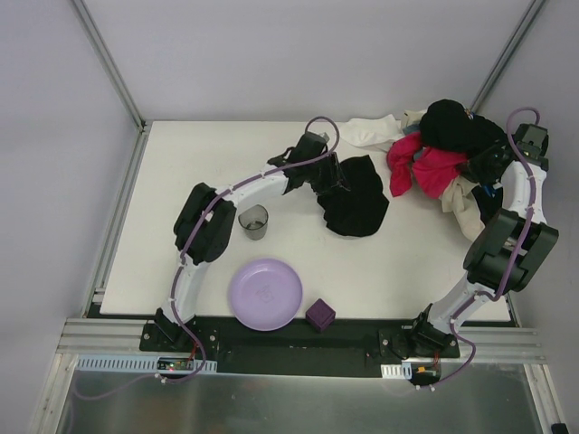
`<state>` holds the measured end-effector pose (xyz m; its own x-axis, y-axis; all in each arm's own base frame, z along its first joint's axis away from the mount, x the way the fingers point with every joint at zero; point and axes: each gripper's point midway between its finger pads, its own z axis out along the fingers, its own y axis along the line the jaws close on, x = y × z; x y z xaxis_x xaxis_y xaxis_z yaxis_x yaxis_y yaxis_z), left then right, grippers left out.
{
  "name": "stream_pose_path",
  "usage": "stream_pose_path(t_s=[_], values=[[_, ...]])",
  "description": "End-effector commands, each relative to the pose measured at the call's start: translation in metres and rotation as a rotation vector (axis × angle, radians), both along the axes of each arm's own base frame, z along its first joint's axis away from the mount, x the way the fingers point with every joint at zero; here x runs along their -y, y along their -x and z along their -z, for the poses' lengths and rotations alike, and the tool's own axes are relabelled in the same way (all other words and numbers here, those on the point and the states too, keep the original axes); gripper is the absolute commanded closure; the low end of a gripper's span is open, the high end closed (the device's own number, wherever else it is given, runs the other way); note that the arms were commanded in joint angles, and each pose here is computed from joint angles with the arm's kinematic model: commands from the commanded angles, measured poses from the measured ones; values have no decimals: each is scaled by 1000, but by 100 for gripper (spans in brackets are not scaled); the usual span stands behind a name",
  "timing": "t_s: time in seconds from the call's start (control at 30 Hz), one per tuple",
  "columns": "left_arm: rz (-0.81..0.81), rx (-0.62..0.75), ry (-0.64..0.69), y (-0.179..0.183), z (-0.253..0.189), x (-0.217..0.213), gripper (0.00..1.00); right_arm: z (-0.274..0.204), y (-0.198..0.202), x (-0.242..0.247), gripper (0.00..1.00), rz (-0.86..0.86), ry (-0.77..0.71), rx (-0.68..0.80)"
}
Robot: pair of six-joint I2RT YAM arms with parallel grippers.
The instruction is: Pick out a specific cloth from the pile
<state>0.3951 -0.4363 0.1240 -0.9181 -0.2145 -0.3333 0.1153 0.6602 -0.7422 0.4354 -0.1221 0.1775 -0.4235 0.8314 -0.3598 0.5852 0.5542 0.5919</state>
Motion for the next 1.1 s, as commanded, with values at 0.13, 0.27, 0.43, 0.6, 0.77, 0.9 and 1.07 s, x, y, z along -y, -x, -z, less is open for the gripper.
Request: stream_pose_path(t_s=[0.13,0.27,0.43,0.6,0.77,0.9,1.07], values=[[63,71,-318,13,16,-25,11,-50,-8,19,100,45,78,160],[110,85,-380,13,21,-18,6,-48,-8,19,99,44,75,156],[176,86,-425,18,38,-3,5,-47,-8,19,100,43,74,157],[227,47,-415,22,60,16,6,-46,-9,18,100,43,64,159],[256,61,-444,27,78,29,13,-43,-9,18,100,43,66,154],[268,51,-459,30,90,29,37,-42,-10,17,100,42,62,152],[271,70,-450,29,82,31,78,-41,-8,17,100,43,64,148]])
